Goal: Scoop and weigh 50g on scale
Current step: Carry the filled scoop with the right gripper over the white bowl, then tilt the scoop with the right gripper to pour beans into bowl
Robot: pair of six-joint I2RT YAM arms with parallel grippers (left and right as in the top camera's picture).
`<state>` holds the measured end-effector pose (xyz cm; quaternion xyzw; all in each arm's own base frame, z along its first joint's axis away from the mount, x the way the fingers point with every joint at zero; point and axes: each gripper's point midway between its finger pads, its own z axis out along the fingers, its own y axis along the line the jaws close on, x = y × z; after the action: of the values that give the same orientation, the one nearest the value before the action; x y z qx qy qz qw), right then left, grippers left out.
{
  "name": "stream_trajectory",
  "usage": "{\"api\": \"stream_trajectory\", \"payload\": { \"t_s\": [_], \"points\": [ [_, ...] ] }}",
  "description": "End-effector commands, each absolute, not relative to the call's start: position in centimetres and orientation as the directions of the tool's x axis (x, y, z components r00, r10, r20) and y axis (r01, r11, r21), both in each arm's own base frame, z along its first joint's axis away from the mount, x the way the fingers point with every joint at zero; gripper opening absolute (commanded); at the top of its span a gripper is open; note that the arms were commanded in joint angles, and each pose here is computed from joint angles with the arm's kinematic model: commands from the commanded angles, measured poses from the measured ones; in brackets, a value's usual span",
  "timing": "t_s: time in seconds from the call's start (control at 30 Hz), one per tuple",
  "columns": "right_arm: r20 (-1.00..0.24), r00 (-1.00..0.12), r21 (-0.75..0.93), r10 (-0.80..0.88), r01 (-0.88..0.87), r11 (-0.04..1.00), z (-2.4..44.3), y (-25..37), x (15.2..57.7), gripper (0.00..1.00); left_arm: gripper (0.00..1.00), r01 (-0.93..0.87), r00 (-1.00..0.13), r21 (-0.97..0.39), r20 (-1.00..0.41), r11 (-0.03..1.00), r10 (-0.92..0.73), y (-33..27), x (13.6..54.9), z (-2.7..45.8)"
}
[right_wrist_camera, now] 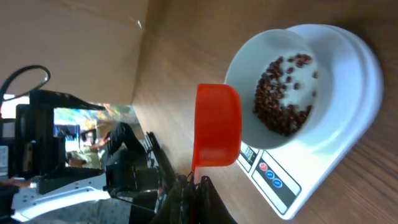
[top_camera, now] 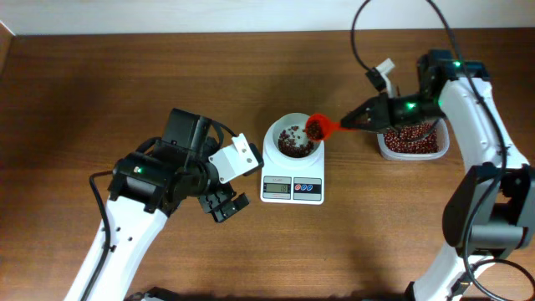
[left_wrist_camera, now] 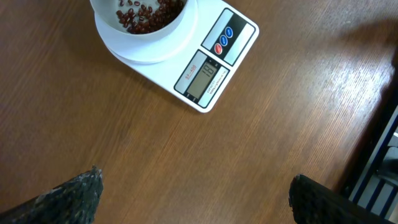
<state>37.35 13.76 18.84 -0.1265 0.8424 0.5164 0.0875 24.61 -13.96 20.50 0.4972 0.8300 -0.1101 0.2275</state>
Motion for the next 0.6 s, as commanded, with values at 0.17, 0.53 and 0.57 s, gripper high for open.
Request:
{"api": "stream_trajectory", "payload": {
  "t_s": [0.17,0.53,0.57],
  "points": [
    [-0.348,-0.904,0.716,-0.248,-0.427,0.552,15.5,16.0,38.8,0.04,0.99,0.882,-0.380,0.055,-0.506,0.469,0.774,-14.1,24.9,21.2],
    [-0.347,-0.895,0.620,-0.281,-0.443,0.648,13.9,16.0,39.7,0.04,0.99,0.882,-0.380,0.055,-0.506,0.469,0.774,-14.1,24.9,21.2],
    [-0.348,-0.896,0.620,-0.277,-0.442,0.648,14.0,16.0,39.8,0.04,0.99,0.882,-0.380,0.055,-0.506,0.469,0.774,-14.1,24.9,21.2]
  ]
}}
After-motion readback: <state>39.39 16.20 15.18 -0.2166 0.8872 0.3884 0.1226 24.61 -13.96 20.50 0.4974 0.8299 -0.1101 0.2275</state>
